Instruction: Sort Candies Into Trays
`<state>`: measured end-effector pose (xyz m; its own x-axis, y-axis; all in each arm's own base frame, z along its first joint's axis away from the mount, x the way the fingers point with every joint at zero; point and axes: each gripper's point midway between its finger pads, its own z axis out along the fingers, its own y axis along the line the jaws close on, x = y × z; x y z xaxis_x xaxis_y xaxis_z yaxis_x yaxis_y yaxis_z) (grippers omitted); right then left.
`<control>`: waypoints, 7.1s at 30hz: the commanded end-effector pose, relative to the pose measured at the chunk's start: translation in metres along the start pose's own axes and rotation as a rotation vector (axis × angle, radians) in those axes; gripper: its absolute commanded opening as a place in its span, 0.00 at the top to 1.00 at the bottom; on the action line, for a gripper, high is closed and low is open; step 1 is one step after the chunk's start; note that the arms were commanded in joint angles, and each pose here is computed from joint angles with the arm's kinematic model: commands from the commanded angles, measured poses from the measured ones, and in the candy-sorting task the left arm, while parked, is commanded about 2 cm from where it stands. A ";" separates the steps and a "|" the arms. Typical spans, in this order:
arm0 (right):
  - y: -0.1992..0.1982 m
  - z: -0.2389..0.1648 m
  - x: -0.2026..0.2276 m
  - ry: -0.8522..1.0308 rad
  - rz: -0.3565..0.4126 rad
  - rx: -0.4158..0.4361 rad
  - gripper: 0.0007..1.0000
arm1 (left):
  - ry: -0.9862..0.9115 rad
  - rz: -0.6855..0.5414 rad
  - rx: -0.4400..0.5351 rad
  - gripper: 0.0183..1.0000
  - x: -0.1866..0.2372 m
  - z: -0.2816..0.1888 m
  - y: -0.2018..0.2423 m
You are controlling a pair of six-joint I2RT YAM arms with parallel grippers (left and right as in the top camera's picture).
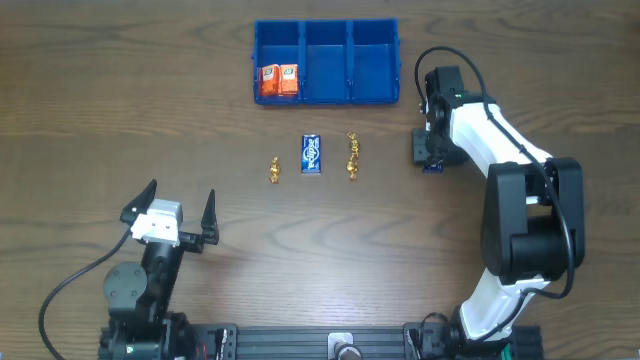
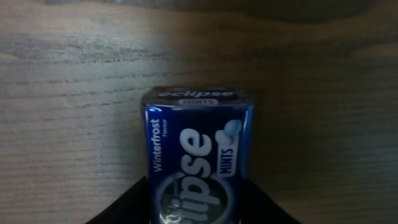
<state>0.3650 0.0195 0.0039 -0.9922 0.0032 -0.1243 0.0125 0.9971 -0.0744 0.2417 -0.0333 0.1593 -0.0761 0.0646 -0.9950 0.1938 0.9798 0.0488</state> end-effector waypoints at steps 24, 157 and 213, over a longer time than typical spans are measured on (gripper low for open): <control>0.046 -0.169 -0.033 -0.459 0.025 -0.082 0.72 | 0.048 0.002 0.024 0.00 0.018 0.001 -0.005; 0.248 -0.028 -0.001 -0.084 0.048 -0.065 0.00 | 0.048 0.002 0.024 0.00 0.018 0.001 -0.005; 0.190 -0.260 -0.167 -0.873 0.083 -0.122 0.64 | 0.048 0.002 0.024 0.01 0.018 0.001 -0.005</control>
<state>0.4900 0.2271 0.2918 -0.5218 0.1455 -0.8406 0.0284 0.9878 0.1534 0.2417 -0.0333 0.1593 -0.0761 0.0646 -0.9950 0.1938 0.9798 0.0488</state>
